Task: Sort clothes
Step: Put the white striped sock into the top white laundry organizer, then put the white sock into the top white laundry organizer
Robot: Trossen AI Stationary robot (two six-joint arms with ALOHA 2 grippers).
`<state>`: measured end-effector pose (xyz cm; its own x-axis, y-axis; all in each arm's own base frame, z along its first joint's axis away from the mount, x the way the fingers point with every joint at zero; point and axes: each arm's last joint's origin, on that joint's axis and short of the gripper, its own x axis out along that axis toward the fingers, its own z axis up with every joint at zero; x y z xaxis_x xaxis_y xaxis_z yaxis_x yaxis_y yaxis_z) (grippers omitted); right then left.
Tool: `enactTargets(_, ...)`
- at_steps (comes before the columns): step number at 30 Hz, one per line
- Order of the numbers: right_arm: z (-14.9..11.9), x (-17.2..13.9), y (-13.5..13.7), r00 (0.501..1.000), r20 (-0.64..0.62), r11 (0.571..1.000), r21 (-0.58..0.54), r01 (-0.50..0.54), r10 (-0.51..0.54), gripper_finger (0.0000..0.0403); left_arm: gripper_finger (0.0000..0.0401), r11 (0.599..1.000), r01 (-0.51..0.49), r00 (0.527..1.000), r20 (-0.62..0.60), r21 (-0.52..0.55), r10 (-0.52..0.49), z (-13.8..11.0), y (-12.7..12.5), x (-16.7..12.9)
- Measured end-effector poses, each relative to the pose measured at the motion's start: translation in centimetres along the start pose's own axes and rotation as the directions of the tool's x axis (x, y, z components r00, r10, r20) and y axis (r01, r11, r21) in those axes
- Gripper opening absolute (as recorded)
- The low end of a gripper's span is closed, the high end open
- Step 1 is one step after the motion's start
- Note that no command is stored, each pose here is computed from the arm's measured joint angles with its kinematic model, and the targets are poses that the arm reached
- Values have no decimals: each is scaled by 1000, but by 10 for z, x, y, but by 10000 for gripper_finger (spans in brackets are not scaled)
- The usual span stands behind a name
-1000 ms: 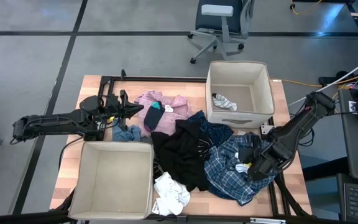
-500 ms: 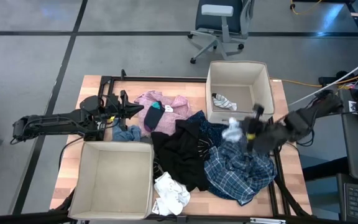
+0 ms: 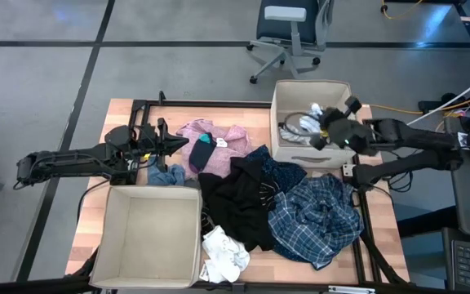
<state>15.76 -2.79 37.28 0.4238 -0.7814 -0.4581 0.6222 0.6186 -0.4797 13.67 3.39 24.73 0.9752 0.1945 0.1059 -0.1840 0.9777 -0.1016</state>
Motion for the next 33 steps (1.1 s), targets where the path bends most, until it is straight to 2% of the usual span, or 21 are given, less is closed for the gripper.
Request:
enactTargets(6, 4, 35, -11, 991, -119, 998, 1, 60, -59, 34, 1, 1000, 0, 1000, 4, -5, 0, 0, 0, 0)
enactTargets(9, 4, 50, -12, 981, -176, 997, -22, 79, -81, 52, 1, 1000, 0, 1000, 3, -12, 0, 0, 0, 0)
enactTargets(12, 3, 62, -12, 971, -221, 994, -66, 82, -94, 96, 1, 1000, 0, 1000, 3, -15, 0, 0, 0, 0)
enactTargets(16, 4, 67, -8, 969, -234, 992, -109, 58, -82, 175, 1, 1000, 0, 1000, 3, -17, 0, 0, 0, 0)
enactTargets(22, 21, 45, -15, 981, -191, 998, -55, -16, 5, 265, 1, 1000, 0, 1000, 2, -27, 0, 0, 0, 0)
enactTargets(25, 30, 30, -14, 982, -155, 993, -21, -114, 109, 286, 1, 999, 0, 1000, 0, -46, 0, 0, 0, 0)
enactTargets(28, 35, 20, -8, 960, -118, 966, -10, -257, 255, 294, 1, 999, 0, 1000, -2, -49, 0, 0, 0, 0)
enactTargets(30, 36, 15, 0, 927, -96, 930, -17, -366, 363, 296, 1, 999, 0, 1000, -2, -53, 0, 0, 0, 0)
enactTargets(33, 39, 9, 19, 838, -38, 837, -28, -546, 545, 296, 1, 999, 0, 1000, -2, -53, 0, 0, 0, 0)
